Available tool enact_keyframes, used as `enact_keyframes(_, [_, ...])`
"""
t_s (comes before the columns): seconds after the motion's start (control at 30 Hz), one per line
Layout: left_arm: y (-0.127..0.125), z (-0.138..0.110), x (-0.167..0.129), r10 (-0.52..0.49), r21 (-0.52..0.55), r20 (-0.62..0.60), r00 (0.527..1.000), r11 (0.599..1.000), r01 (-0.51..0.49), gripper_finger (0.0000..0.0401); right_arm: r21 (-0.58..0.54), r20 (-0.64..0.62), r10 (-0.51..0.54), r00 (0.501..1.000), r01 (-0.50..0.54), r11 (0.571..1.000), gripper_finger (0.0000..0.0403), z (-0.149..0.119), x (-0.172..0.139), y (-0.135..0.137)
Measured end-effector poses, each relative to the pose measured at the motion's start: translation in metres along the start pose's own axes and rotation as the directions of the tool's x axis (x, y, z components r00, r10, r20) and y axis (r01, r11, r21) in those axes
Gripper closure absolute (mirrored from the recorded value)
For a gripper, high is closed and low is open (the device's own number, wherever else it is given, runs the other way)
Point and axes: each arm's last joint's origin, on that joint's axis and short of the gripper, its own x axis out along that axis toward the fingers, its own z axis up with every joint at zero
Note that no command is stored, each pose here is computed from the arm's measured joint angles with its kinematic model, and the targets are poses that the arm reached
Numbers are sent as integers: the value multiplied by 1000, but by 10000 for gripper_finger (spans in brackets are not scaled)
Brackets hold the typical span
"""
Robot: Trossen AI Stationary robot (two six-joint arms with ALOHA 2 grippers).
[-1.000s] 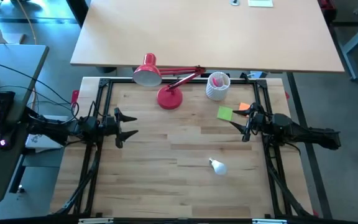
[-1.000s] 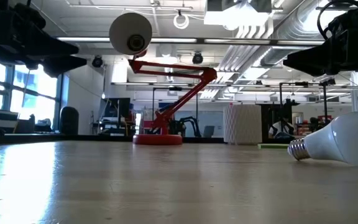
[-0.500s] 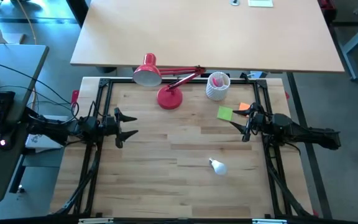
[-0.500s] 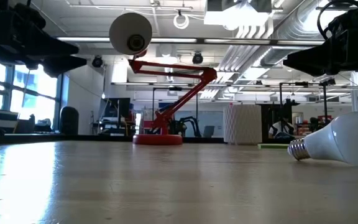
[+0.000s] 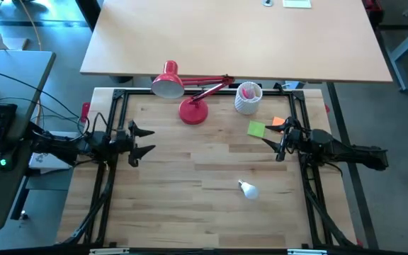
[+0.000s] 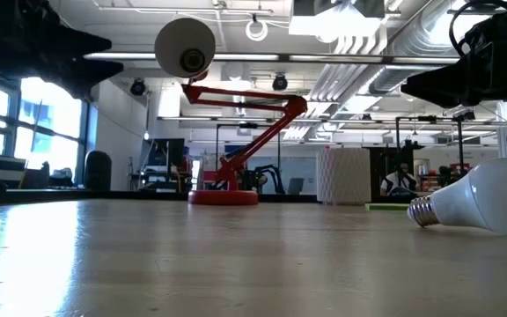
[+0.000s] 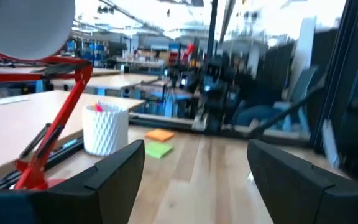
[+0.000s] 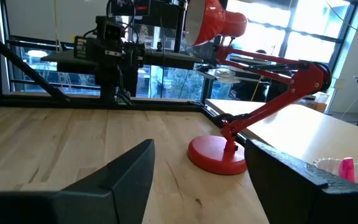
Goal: Screw lightbulb
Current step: Adjust the red lamp
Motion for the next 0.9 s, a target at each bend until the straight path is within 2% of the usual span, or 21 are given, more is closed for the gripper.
enact_keyframes(0.1, [0, 2, 0, -2, -97, 21, 1000, 995, 4, 122, 0, 0, 0, 1000, 0, 1000, 156, 0, 0, 0])
enact_keyframes(0.17, [0, 2, 0, 14, -111, 23, 1000, 994, -11, 122, 0, 0, 0, 1000, 0, 1000, 156, 0, 0, 0])
enact_keyframes(0.23, [3, 2, 1, 97, -119, 23, 995, 989, -93, 122, 0, 0, 0, 1000, 0, 1000, 156, 0, 0, 0])
enact_keyframes(0.33, [10, -1, 3, 291, -155, 1, 957, 945, -287, 122, 0, 0, 0, 1000, 0, 1000, 156, 0, 0, 0])
enact_keyframes(0.4, [15, -3, 6, 359, -136, -19, 933, 924, -358, 122, 0, 0, 0, 1000, 0, 1000, 156, 0, 0, 0])
enact_keyframes(0.6, [28, -1, 21, 376, -41, -5, 927, 926, -376, 122, 0, 0, 0, 1000, 0, 1000, 156, 0, 0, 0])
enact_keyframes(0.63, [31, -2, 24, 405, 29, -9, 914, 914, -405, 122, 0, 0, 0, 1000, 0, 1000, 156, 0, 0, 0])
enact_keyframes(0.7, [41, -8, 28, 497, 206, -14, 868, 851, -484, 122, 0, 0, 0, 1000, 0, 1000, 156, 0, 0, 0])
enact_keyframes(0.73, [45, -10, 30, 532, 269, -18, 847, 818, -508, 122, 0, 0, 0, 1000, 0, 1000, 156, 0, 0, 0])
enact_keyframes(0.77, [49, -9, 33, 540, 291, -5, 842, 806, -515, 122, 0, 0, 0, 1000, 0, 1000, 156, 0, 0, 0])
enact_keyframes(0.8, [51, -9, 35, 518, 294, 2, 855, 817, -496, 122, 0, 0, 0, 1000, 0, 1000, 156, 0, 0, 0])
enact_keyframes(0.9, [53, -10, 46, 323, 258, 20, 946, 913, -317, 122, 0, 0, 0, 1000, 0, 1000, 156, 0, 0, 0])
